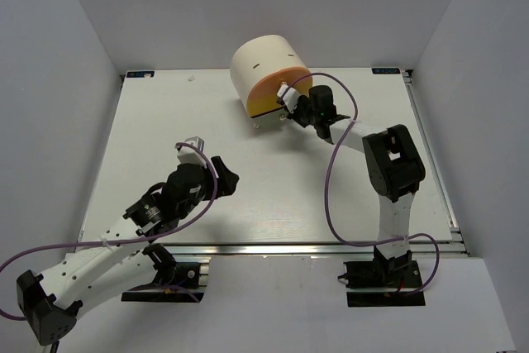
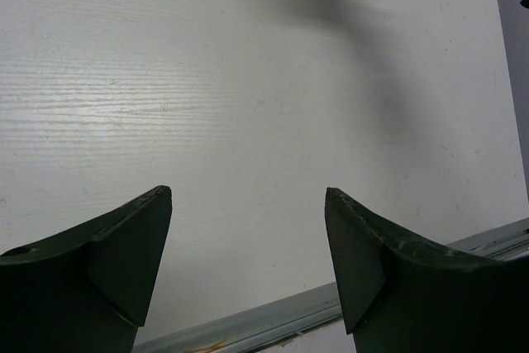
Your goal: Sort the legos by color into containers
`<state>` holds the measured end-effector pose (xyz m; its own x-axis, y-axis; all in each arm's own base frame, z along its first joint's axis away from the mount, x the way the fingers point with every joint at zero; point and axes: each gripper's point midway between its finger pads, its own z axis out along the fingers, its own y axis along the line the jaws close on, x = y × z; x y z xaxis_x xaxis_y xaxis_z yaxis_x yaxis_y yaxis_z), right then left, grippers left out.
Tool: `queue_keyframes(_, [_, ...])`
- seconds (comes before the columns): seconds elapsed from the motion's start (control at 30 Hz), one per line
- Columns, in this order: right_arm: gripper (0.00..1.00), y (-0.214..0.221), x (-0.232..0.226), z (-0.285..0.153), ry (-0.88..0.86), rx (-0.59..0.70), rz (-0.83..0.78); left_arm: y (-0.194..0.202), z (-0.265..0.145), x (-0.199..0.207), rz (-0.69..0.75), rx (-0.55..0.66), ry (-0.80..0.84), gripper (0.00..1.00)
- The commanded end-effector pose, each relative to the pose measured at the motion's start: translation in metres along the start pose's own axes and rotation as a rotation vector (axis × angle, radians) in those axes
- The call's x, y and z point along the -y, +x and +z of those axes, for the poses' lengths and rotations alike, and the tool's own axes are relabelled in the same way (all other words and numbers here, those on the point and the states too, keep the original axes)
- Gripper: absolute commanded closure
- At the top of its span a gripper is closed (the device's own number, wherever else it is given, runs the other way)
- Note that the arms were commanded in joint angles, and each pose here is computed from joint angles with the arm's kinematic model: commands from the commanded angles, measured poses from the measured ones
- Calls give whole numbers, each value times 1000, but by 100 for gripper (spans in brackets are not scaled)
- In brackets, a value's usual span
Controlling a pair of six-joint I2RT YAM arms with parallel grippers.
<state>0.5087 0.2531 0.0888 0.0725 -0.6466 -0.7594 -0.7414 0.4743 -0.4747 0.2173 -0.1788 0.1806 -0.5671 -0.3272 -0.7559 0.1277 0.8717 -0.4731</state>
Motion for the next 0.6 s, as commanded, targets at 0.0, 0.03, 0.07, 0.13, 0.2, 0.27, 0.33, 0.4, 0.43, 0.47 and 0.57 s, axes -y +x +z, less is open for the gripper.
queue_keyframes(0.0, [100, -35, 27, -11, 58, 85, 7, -1, -1, 3, -20, 11, 15, 16])
queue_keyframes(0.03, [100, -35, 20, -16, 19, 81, 1, -2, -2, 4, -18, 13, 21, 16])
queue_keyframes(0.07, [100, -28, 9, -24, -41, 51, 24, -1, -2, 4, -18, 11, 25, 16])
queue_keyframes(0.13, [100, -39, -16, -47, -192, 101, 33, 3, 0, 3, -18, 3, 28, 16])
queue_keyframes(0.2, [100, -49, -37, -74, -310, 148, 65, 4, 1, 6, -25, 10, 53, 16])
queue_keyframes(0.27, [100, -48, -56, -87, -377, 178, 74, 7, 4, 7, -36, 13, 64, 16])
queue_keyframes(0.33, [100, -58, -71, -94, -427, 219, 65, 9, 5, 9, -39, 8, 76, 16])
queue_keyframes(0.4, [100, -60, -79, -85, -467, 234, 64, 8, 7, 13, -34, 5, 86, 16])
queue_keyframes(0.43, [100, -72, -79, -79, -489, 236, 57, 6, 7, 14, -26, 0, 83, 16])
queue_keyframes(0.47, [100, -74, -77, -74, -505, 234, 48, 5, 7, 15, -21, -4, 80, 16])
queue_keyframes(0.57, [100, -72, -86, -50, -573, 191, 34, 4, 5, 15, -15, -10, 72, 16])
